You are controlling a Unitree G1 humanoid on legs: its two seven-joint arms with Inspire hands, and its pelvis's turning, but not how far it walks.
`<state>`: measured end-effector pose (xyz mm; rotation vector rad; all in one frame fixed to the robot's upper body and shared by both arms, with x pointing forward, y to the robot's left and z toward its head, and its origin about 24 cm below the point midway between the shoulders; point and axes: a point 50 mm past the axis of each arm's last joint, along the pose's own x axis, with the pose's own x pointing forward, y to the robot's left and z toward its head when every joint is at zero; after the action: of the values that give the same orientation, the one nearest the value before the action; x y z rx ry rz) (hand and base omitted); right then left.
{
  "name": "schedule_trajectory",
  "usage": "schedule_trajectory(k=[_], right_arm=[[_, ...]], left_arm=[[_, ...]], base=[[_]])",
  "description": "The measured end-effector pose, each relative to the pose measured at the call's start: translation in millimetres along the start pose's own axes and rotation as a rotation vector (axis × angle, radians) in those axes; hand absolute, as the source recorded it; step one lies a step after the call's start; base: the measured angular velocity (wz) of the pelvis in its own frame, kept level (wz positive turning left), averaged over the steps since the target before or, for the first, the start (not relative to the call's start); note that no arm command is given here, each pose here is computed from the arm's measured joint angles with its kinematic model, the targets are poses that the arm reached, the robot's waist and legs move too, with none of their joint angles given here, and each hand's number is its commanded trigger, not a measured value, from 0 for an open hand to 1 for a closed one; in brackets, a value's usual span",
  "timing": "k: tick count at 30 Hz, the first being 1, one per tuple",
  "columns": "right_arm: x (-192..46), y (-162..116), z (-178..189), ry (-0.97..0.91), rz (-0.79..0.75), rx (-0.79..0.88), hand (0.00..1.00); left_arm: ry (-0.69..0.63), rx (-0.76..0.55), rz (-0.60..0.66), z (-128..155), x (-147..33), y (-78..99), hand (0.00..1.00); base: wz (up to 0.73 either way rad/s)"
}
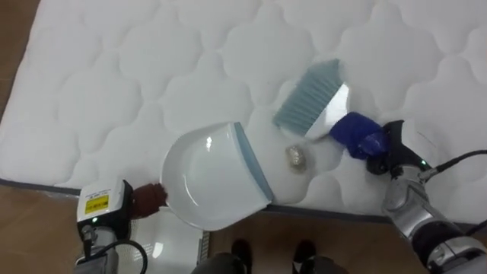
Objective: Clean bed
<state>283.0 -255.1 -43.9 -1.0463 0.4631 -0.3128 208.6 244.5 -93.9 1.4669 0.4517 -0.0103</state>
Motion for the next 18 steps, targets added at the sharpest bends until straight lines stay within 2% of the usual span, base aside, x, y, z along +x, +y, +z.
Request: schedule_trajectory(k=[12,18], right_arm=[[1,-3,-8,0.073,-0.007,0.131,1.0],[4,-12,-13,0.103,-0.038,0.177,1.0]], left_arm=[[-0.012,-0.002,0.008,4,4.6,4.8,1.0],[-0.041,0.008,0.064,6,11.3,16.8,1.0]], base=[[0.06],[0.07]])
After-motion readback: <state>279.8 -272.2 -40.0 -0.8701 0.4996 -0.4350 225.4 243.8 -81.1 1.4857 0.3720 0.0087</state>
